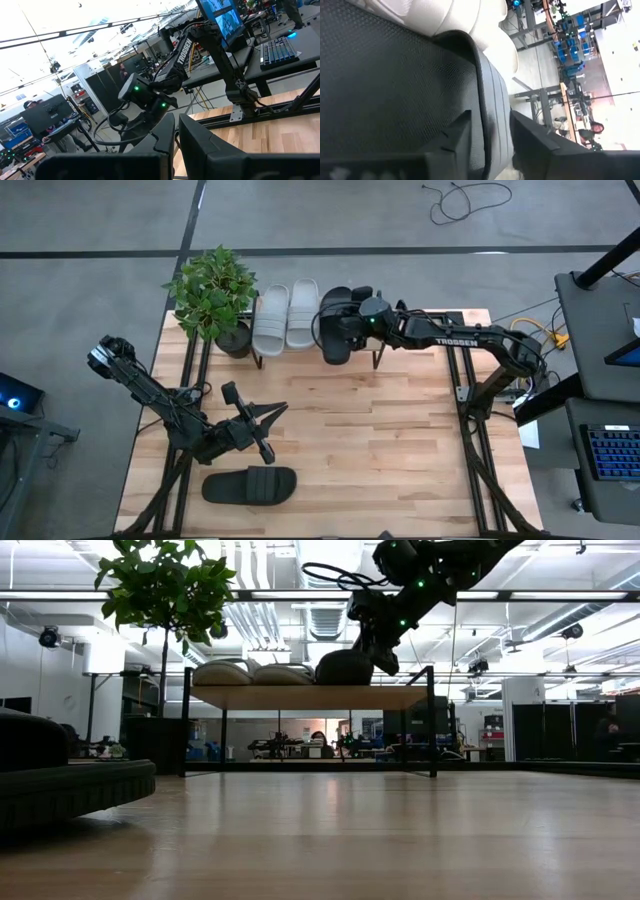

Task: Pick and place slides into the shelf
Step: Put the black slipper on the shelf

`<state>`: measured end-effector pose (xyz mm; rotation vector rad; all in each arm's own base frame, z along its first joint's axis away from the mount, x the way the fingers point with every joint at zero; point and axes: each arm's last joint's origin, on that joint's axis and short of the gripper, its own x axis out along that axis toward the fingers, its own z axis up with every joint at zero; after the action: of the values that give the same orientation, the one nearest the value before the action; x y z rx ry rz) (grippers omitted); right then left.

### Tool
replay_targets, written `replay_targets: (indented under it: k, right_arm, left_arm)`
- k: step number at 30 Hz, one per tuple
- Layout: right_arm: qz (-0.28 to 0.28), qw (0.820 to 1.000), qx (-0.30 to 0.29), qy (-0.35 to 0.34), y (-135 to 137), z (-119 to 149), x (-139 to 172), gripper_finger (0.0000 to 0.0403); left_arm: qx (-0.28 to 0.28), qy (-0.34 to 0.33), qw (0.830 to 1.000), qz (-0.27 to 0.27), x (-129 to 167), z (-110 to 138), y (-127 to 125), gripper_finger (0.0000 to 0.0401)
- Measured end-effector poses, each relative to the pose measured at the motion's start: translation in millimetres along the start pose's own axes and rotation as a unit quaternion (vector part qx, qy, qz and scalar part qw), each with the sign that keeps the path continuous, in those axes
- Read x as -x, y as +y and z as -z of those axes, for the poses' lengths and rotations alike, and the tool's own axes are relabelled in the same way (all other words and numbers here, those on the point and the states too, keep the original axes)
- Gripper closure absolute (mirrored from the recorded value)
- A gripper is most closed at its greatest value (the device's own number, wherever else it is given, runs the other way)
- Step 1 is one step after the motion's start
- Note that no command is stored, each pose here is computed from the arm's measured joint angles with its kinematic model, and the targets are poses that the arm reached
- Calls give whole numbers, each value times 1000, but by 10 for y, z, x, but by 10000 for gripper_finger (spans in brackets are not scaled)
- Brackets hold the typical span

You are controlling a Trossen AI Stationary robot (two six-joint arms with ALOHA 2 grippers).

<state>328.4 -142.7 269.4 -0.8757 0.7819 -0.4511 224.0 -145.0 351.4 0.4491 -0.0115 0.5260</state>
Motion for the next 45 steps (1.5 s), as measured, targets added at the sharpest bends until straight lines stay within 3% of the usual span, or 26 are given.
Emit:
replay_targets:
  k: [6,14,17,21,28,31,34,38,41,45]
  right_arm:
    - [-34,999,4,16,-13,-65,61,238]
    - [-94,993,-64,23,-253,-232,234,233]
    - [-190,974,-123,-32,-367,-341,369,237]
    - [-325,920,-191,-104,-471,-495,599,243]
    - [-394,896,-155,-131,-180,-690,1028,257]
    - [-394,900,-135,-129,0,-728,1251,261]
    - [-354,919,-125,-119,197,-726,1438,262]
    - [-285,940,-133,-129,454,-657,1629,264]
    - [-263,938,-161,-157,611,-589,1752,267]
    - [-250,922,-190,-226,729,-533,1891,267]
  left_arm:
    - [0,0,1000,0,0,0,-1,390]
    - [0,0,1000,0,0,-1,-1,390]
    - [-1,0,1000,0,0,0,-1,390]
    - [-4,4,1000,-2,1,7,-3,390]
    - [-5,41,998,-43,6,38,16,390]
    - [-35,82,993,-76,30,167,-24,390]
    - [-67,135,980,-128,86,298,-70,390]
    - [-98,132,980,-108,205,357,-142,390]
    - [-110,127,981,-95,285,361,-177,390]
    - [-112,119,983,-80,367,365,-228,390]
